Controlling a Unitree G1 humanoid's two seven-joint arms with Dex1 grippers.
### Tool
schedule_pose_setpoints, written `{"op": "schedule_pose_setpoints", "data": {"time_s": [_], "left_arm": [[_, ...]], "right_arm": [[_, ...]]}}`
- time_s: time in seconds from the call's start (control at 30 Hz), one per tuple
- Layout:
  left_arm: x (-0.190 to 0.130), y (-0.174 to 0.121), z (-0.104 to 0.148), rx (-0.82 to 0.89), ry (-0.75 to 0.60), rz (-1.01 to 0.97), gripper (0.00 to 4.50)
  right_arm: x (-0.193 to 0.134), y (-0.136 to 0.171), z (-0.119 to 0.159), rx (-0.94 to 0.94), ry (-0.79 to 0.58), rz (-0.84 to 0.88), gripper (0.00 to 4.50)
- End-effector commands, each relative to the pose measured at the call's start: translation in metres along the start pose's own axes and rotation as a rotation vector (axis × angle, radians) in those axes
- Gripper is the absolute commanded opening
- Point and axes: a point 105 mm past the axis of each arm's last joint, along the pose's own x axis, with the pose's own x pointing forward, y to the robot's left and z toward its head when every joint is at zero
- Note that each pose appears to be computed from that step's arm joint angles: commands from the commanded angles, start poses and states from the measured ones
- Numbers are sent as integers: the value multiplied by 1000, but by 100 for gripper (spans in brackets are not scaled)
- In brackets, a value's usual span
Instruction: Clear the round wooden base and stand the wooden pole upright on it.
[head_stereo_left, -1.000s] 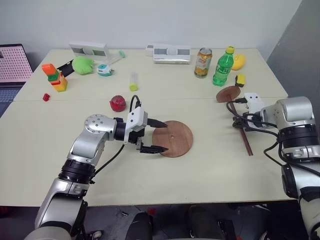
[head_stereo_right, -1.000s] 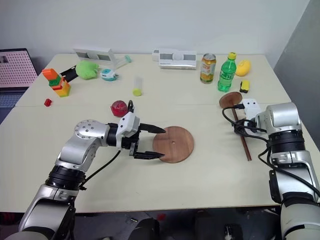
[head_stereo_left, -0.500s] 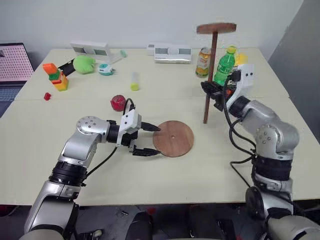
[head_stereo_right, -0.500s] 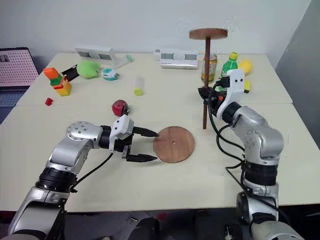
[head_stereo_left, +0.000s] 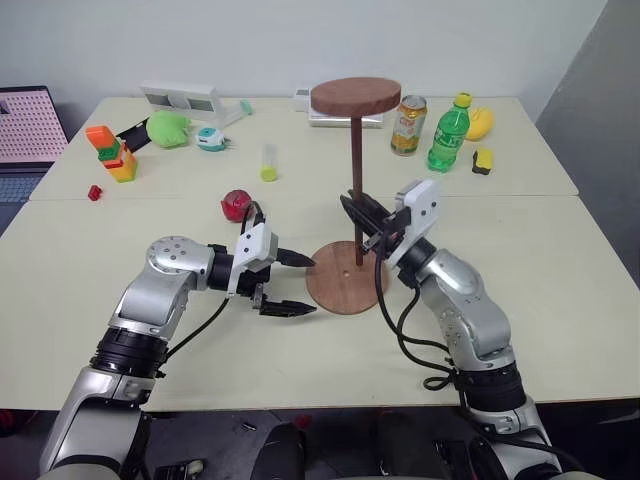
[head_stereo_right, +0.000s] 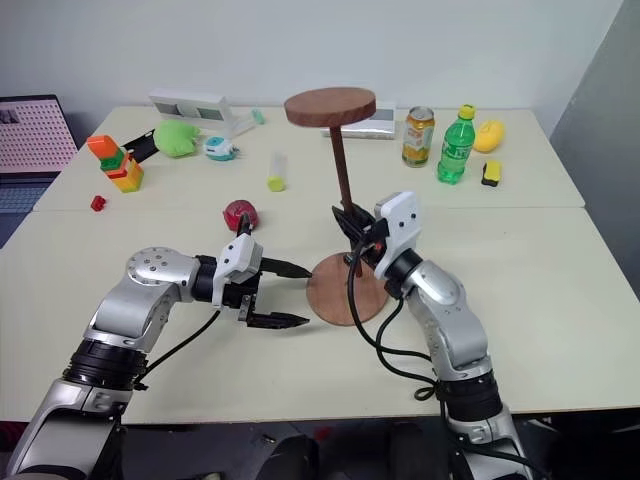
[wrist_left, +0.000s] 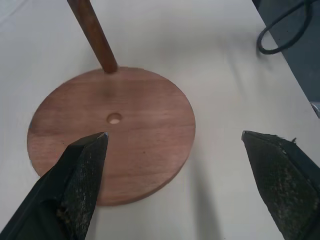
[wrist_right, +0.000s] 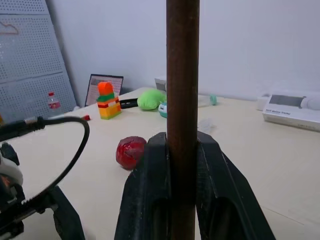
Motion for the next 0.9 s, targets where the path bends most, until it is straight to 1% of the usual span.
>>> {"op": "schedule_pose_setpoints", "data": {"time_s": [0.03,0.3,0.43,0.6,0.9], "left_arm": [[-2,-4,3,24,-7,-3,450],[-2,-6,1,19,-7,-1,450],[-3,-6,0,15,-8,5,450],[-3,-7,-2,7,-5,10,450],[-3,-7,-4,-14,-11,26,450]], "right_arm": [[3,16,3,-34,-75,50,24],[9,21,-21,-24,-60,44,24],[7,16,-33,-31,-43,22,24],[7,14,-37,-34,-43,9,24],[-3,16,-56,-31,2,-2,24]]}}
